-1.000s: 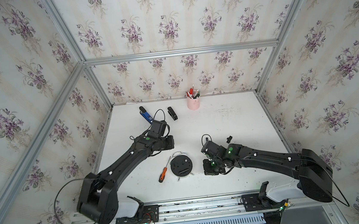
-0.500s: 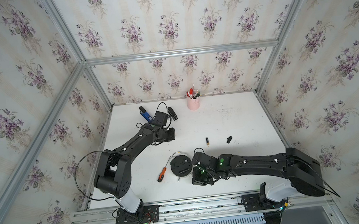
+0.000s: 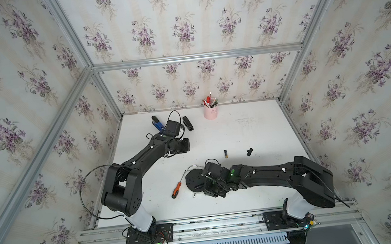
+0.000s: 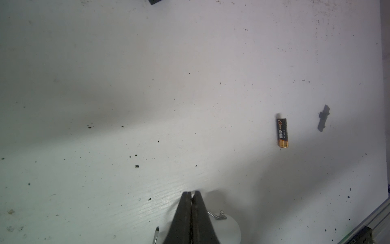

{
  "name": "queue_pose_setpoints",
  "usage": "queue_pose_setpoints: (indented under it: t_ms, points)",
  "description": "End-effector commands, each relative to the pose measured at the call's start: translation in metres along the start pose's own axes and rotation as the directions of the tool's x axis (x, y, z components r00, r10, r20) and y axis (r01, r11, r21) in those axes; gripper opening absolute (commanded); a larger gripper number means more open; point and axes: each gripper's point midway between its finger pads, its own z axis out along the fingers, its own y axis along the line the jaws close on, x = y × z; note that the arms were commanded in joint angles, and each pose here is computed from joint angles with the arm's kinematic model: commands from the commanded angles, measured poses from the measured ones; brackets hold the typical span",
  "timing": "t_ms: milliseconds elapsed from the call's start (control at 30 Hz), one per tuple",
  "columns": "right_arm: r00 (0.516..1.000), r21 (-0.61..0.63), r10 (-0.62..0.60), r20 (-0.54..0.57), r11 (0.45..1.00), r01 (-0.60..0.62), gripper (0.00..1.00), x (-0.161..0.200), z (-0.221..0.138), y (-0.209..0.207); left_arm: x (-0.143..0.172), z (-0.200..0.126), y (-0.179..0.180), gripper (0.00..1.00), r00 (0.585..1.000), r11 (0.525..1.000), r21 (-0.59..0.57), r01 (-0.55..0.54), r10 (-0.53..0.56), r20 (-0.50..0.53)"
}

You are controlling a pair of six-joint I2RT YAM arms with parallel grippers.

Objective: Remove the battery from the alarm
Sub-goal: Adjust the alarm at the center of the board.

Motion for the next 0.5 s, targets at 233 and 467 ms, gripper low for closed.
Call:
queue_pose_setpoints:
  t_ms: [233, 467]
  points:
    - [0.999, 0.067, 0.012, 0.049, 0.998, -0.015, 0.00, -0.030, 0.006, -0.016, 0.010, -0.001, -0.002, 0.09, 1.000, 0.999, 0.033, -0.018, 0.018, -0.002]
    - [0.993, 0.113, -0.010, 0.120, 0.994, -0.004, 0.00, -0.065, -0.005, -0.021, 0.022, 0.007, -0.001, 0.09, 0.999, 0.999, 0.052, -0.007, 0.009, -0.032]
